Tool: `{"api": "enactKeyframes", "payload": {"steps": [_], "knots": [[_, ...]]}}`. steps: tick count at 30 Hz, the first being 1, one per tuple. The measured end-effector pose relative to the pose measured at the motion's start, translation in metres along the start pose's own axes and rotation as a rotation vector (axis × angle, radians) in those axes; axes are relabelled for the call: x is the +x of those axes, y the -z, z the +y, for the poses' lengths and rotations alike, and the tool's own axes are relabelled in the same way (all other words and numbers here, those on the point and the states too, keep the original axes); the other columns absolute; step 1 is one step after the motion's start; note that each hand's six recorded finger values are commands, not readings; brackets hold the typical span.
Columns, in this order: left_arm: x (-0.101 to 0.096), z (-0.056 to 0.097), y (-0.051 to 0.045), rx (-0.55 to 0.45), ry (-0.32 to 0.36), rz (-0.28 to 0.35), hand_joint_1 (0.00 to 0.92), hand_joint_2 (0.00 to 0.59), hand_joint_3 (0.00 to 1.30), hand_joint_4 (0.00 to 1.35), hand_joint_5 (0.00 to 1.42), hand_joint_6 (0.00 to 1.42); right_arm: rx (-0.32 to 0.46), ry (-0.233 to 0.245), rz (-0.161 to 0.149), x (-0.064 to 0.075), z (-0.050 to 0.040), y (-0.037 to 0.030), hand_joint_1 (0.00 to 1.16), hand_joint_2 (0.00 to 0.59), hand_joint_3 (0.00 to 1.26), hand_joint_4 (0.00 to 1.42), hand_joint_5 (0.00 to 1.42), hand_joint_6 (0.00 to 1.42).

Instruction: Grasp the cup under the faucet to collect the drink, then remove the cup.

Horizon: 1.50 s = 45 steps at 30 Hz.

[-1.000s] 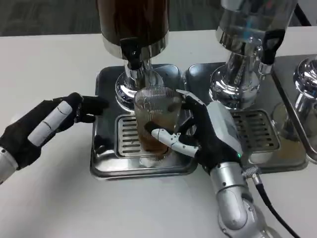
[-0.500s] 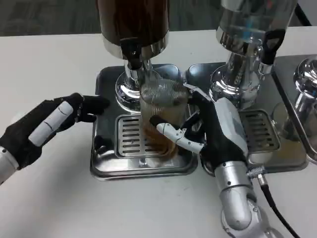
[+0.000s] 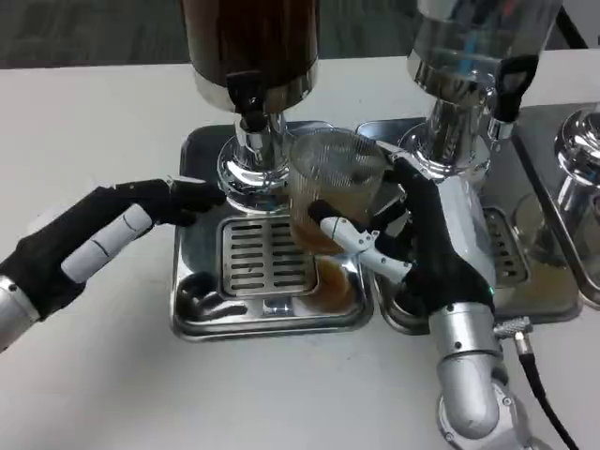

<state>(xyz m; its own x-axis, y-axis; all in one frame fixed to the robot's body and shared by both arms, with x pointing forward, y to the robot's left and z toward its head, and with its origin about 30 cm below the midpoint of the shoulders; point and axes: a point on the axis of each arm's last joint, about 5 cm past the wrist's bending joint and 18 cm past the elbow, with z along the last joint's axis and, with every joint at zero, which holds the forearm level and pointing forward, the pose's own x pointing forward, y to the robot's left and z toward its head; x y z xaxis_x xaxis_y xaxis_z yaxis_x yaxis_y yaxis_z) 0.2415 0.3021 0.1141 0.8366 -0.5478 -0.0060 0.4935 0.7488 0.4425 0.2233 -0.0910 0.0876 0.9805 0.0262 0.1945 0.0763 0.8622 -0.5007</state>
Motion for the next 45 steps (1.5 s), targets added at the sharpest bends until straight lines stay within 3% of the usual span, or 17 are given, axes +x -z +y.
{"api": "enactKeyframes", "payload": {"steps": [8, 24, 32, 37, 45], "knots": [[-0.005, -0.002, -0.0094, 0.065, 0.033, -0.061, 0.000, 0.137, 0.38, 0.22, 0.19, 0.24, 0.018, 0.017, -0.017, -0.008, -0.0070, -0.0042, 0.65, 0.263, 0.44, 0.67, 0.88, 1.23], [-0.017, -0.005, -0.0152, 0.075, 0.021, -0.103, 0.000, 0.130, 0.37, 0.21, 0.18, 0.22, 0.033, 0.004, -0.026, -0.029, -0.0203, -0.0109, 0.65, 0.262, 0.45, 0.68, 0.89, 1.23], [-0.019, -0.004, -0.0139, 0.058, 0.017, -0.089, 0.000, 0.127, 0.36, 0.21, 0.18, 0.22, 0.024, -0.042, 0.020, -0.035, -0.0133, -0.0042, 0.65, 0.262, 0.45, 0.68, 0.90, 1.25], [-0.022, -0.002, -0.0148, 0.065, 0.014, -0.085, 0.000, 0.127, 0.36, 0.21, 0.18, 0.22, 0.038, -0.053, 0.019, -0.036, -0.0094, -0.0062, 0.65, 0.262, 0.46, 0.68, 0.91, 1.26], [-0.027, -0.002, -0.0129, 0.053, -0.002, -0.077, 0.000, 0.121, 0.36, 0.21, 0.18, 0.22, 0.047, -0.043, 0.024, -0.036, -0.0103, -0.0059, 0.65, 0.261, 0.47, 0.70, 0.91, 1.26]]}}
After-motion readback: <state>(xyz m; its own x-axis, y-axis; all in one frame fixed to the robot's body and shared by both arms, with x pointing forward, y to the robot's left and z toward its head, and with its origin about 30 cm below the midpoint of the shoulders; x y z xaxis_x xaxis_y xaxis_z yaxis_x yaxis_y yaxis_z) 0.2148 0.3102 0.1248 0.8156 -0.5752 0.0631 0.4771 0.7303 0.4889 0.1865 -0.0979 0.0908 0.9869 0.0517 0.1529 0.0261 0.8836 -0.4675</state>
